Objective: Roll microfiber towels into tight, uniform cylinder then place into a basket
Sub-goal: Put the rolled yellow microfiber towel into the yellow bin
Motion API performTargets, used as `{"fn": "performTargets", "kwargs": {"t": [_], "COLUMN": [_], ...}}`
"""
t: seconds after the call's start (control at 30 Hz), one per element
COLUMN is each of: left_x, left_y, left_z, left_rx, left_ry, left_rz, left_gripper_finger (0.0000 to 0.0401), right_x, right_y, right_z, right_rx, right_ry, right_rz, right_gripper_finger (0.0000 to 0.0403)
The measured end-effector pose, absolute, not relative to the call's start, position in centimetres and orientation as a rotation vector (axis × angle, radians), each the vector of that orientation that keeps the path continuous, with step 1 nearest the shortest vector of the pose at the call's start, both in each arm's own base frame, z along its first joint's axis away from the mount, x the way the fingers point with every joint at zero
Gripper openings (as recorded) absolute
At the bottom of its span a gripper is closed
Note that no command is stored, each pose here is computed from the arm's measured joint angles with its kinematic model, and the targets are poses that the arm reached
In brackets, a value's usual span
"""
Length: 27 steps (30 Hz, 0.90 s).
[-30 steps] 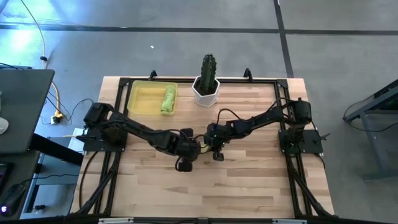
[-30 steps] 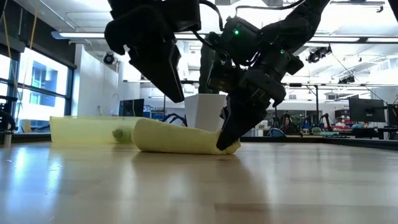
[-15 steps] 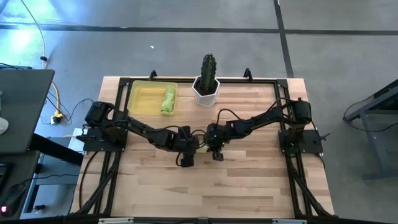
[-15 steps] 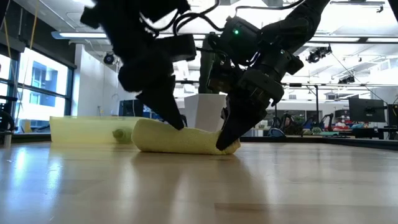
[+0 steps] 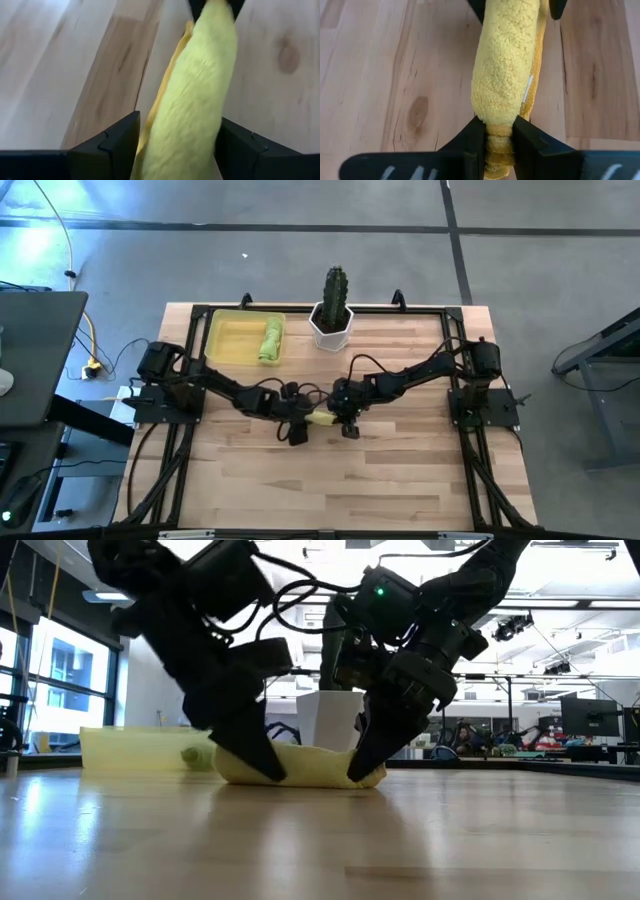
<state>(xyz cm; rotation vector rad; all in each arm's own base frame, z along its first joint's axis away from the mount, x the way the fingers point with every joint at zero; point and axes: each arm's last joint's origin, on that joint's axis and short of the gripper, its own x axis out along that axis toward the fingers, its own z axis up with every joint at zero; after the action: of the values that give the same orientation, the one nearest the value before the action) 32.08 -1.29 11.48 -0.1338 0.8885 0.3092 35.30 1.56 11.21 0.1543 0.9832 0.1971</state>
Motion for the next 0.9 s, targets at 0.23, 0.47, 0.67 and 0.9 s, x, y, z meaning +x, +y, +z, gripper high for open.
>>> {"fn": "performTargets", "kwargs": {"t": [0.23, 0.47, 0.67, 0.9], "left_x": [31.1, 31.2, 31.2, 31.4], "left_y": [-1.1, -1.1, -1.1, -0.9], "left_z": [10.6, 10.6, 10.6, 10.8], "left_rx": [-0.203, -0.212, -0.233, -0.288], "left_ry": [0.885, 0.874, 0.874, 0.835], "left_rz": [0.371, 0.360, 0.357, 0.372], "left_gripper_finger": [0.0200, 0.0105, 0.0015, 0.0014], "right_x": [35.3, 35.3, 34.5, 31.8], "right_y": [1.6, 1.6, 0.7, -1.1], "right_z": [11.2, 11.2, 13.0, 17.5], "right_rx": [0.113, 0.039, 0.028, 0.029], "right_ry": [0.976, 0.965, 0.978, 1.011], "right_rz": [0.220, 0.259, 0.230, 0.201], "right_gripper_finger": [0.0057, 0.0100, 0.0132, 0.0133]}}
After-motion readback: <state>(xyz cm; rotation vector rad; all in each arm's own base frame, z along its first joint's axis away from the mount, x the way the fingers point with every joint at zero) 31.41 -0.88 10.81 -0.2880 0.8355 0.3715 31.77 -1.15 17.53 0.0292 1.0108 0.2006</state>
